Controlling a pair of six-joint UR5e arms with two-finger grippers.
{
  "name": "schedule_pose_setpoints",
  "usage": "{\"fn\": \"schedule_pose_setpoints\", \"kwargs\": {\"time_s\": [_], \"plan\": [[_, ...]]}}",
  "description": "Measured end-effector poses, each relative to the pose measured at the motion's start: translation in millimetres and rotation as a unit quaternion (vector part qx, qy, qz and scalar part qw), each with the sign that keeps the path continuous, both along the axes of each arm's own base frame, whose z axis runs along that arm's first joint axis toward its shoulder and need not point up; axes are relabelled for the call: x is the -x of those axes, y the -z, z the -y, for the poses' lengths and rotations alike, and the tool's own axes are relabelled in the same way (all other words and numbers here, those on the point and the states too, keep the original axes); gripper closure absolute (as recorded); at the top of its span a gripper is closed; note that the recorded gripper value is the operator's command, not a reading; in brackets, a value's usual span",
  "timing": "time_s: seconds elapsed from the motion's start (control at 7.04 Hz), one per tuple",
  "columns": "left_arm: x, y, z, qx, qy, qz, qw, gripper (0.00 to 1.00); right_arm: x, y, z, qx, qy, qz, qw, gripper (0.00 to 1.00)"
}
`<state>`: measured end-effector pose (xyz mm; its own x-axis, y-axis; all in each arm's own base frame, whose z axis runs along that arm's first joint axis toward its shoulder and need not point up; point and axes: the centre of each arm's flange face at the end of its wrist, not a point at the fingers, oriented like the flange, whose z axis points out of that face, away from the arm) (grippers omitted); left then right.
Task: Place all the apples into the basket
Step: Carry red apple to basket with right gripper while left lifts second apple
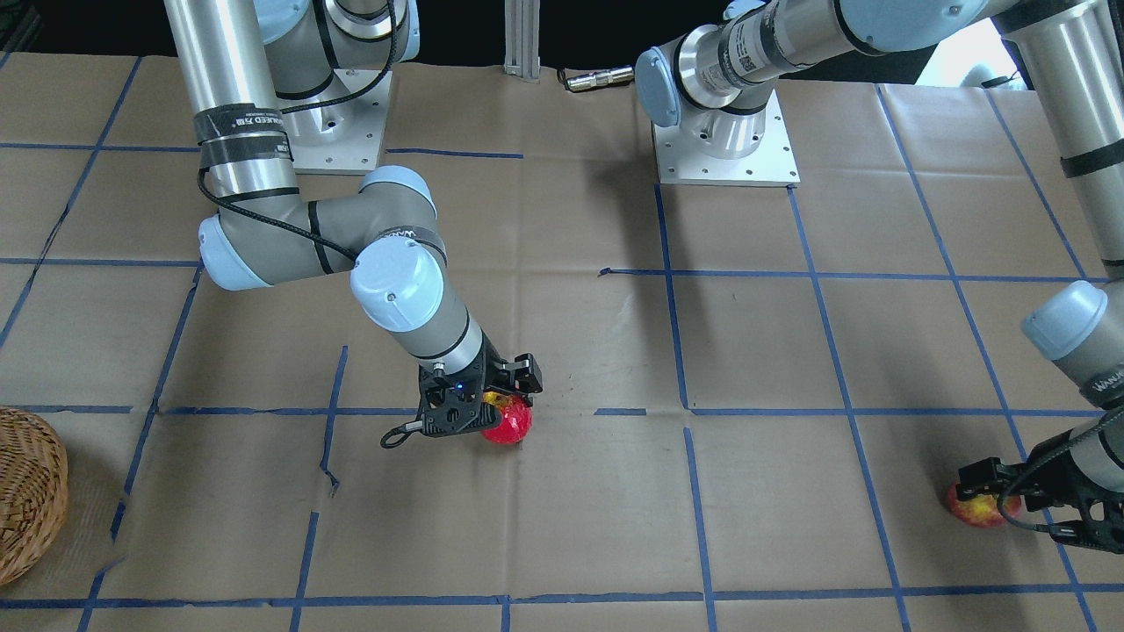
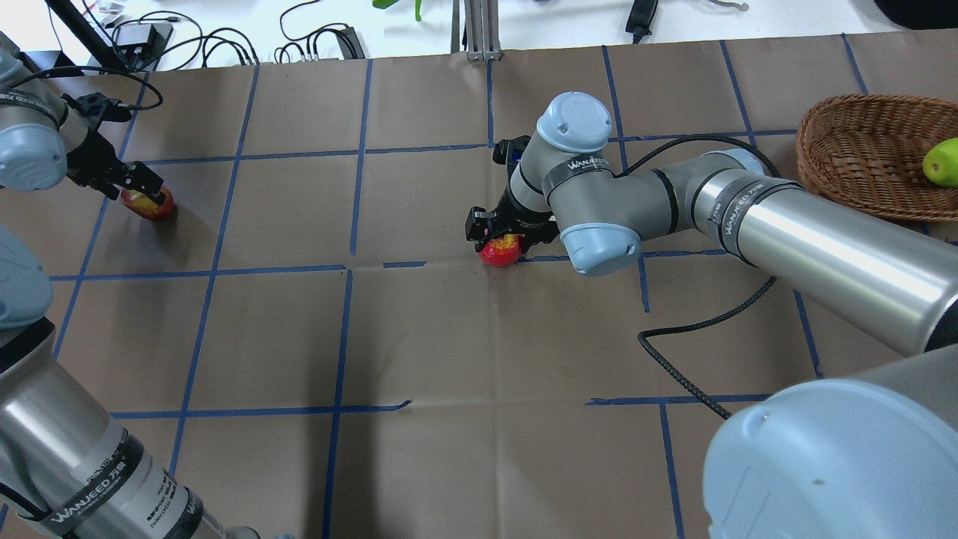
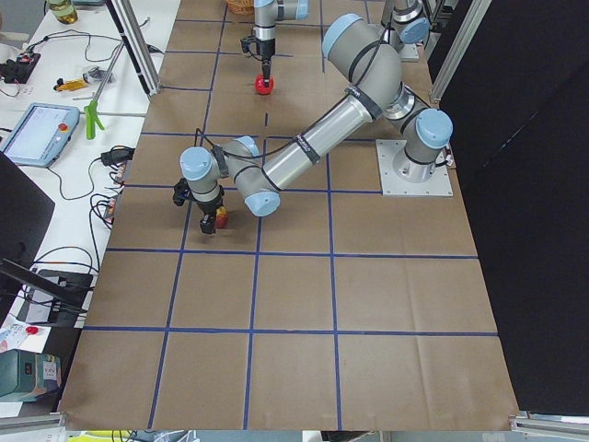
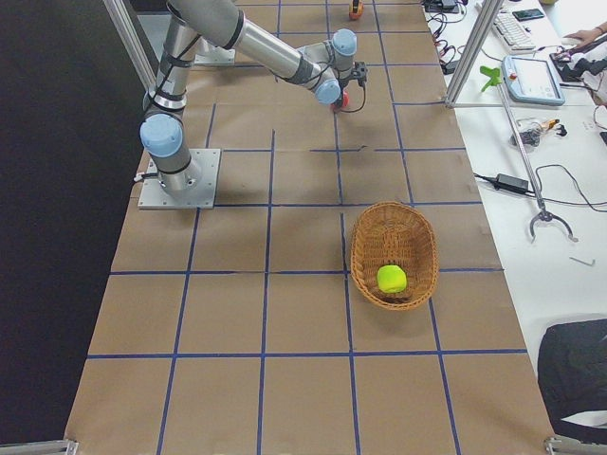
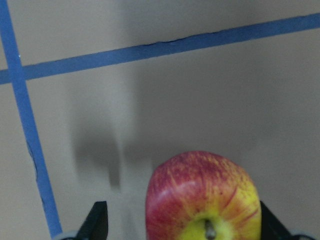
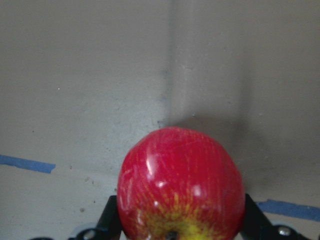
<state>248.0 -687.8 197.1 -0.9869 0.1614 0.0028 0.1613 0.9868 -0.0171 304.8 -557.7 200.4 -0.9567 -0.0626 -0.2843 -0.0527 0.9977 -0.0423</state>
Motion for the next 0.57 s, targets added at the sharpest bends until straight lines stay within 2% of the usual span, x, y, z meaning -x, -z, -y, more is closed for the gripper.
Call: {"fn": "schedule_pose_setpoints", "kwargs": {"time_s": [0.14,0.28,0.57], "plan": [[3.0,-0.4,1.4,-0.001,-0.004,0.0,1.0,0.57,11.9,-13.3,7.6,0.011,0.011,-0.001,0.9999,0.68],[6.8,-2.5,2.4,-0.002,-0.013,-0.003,0.9999,0.63,41.8,-36.6,21.4,0.023,0.036,-0.011,0.999,0.68],[36.8,-29.3,6.6,-0.006,-0.026,-0.011,0.9996,0.72,143.6,-86.8,55.4,0.025,0.088,-0.068,0.9935,0.68]]}}
